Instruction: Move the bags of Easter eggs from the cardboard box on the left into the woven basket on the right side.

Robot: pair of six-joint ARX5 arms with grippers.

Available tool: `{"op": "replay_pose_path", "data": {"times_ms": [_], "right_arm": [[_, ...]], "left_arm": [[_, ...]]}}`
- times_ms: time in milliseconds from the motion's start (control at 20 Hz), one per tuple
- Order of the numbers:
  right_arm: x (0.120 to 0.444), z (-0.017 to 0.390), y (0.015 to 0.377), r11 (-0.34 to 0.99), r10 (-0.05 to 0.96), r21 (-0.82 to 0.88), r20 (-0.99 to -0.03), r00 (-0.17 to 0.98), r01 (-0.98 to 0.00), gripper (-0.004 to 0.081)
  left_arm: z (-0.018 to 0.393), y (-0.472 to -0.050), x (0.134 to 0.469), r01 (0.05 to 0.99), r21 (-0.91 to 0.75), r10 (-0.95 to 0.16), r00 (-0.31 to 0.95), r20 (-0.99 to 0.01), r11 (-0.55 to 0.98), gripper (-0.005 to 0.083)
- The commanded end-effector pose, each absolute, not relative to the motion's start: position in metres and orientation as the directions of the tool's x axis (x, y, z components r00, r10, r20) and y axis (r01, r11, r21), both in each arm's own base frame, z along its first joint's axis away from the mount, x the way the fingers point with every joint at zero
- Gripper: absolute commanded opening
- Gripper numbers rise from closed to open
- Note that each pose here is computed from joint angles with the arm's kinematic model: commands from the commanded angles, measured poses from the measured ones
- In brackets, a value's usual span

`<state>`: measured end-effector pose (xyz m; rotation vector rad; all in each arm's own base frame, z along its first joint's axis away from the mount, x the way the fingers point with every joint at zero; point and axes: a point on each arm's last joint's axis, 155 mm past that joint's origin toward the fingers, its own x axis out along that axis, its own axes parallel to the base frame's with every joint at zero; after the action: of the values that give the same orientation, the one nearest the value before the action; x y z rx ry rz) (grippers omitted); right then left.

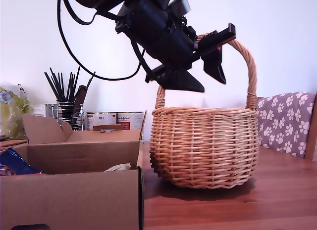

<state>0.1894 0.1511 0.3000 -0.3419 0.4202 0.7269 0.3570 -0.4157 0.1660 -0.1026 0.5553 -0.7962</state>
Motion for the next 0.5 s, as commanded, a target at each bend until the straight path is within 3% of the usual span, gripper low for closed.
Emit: {"op": "replay_pose_path", "data": {"times_ms": [0, 250, 450], "right_arm": [[0.189, 0.308, 0.150, 0.703, 0.571, -0.157, -0.457, 0.682, -0.694, -0.0013], [0.182, 0.306, 0.156, 0.676, 0.604, -0.134, -0.464, 0.648, -0.725, -0.0013], [0.155, 0.302, 0.178, 0.553, 0.721, -0.043, -0.474, 0.505, -0.832, -0.0013]], "left_arm": [[0.181, -0.412, 0.341, 0.674, -0.302, -0.725, 0.527, -0.443, 0.674, 0.0006], [0.188, -0.375, 0.302, 0.729, -0.203, -0.679, 0.448, -0.582, 0.654, -0.0022], [0.199, -0.337, 0.285, 0.721, -0.113, -0.602, 0.469, -0.646, 0.683, -0.0022]]}}
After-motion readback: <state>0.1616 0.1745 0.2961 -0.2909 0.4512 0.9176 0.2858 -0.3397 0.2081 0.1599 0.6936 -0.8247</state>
